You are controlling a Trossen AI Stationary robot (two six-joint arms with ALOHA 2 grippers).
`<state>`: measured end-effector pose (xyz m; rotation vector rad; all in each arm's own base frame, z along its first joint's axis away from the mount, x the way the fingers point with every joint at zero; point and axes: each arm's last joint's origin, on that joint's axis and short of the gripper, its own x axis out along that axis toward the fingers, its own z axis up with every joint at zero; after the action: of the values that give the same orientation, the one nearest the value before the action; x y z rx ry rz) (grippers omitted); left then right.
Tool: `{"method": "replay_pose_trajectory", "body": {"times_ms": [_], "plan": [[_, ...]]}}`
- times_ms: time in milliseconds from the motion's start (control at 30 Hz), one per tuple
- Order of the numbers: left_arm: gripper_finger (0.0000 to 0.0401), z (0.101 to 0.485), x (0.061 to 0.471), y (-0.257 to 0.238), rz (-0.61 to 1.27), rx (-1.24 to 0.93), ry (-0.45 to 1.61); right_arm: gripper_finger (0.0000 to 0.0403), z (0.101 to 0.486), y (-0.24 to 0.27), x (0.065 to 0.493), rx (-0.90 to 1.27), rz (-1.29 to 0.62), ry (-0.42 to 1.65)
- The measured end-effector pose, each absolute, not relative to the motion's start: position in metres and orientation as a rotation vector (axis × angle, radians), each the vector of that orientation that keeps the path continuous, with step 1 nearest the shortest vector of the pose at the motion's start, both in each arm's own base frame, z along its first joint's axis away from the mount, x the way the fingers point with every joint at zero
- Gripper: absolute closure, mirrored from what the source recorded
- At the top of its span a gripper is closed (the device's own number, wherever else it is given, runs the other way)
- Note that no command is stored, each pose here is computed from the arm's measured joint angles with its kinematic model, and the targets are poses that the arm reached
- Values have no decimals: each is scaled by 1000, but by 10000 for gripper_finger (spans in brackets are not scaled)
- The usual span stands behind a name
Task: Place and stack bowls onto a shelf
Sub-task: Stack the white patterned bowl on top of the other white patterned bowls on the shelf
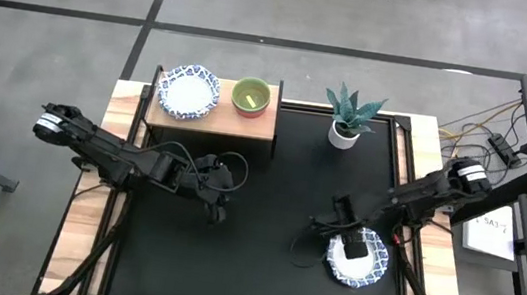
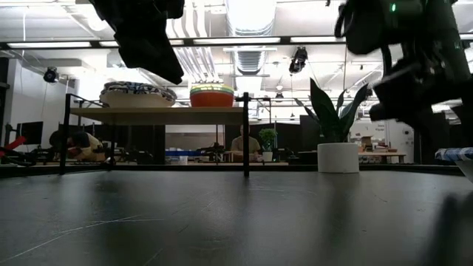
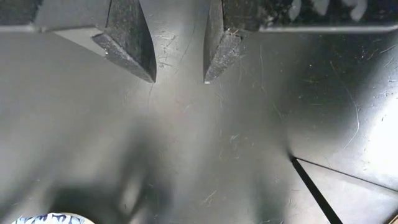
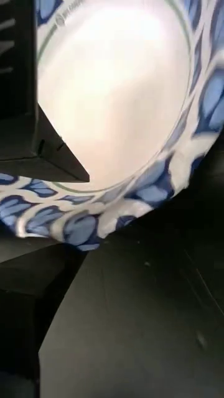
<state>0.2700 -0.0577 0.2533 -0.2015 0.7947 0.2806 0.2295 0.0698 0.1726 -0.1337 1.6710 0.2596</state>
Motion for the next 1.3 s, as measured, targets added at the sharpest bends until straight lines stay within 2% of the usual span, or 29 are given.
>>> {"method": "replay_pose_trajectory", "body": {"times_ms": [167,233,367,400,600,833,1000,1133,1300], "plan": [[286,254,271,-57,298,-195,781,261,154,72,235,-152,285,1741],[286,255,271,-57,299,-197,770,287,150,72,237,-165,308,1753],[286,257,273,-58,293,-209,739,371,152,70,245,-155,368,1740],[286,257,274,-58,291,-212,732,381,154,70,248,-150,384,1726],[286,259,275,-58,294,-201,707,393,184,59,275,-142,351,1525],[286,261,279,-59,296,-212,661,394,224,45,319,-214,205,1133],[286,261,279,-59,305,-227,653,394,237,41,342,-251,112,868],[286,261,279,-61,299,-228,656,394,243,37,350,-279,-80,743],[284,260,278,-61,317,-250,658,394,243,32,352,-312,-246,715]]}}
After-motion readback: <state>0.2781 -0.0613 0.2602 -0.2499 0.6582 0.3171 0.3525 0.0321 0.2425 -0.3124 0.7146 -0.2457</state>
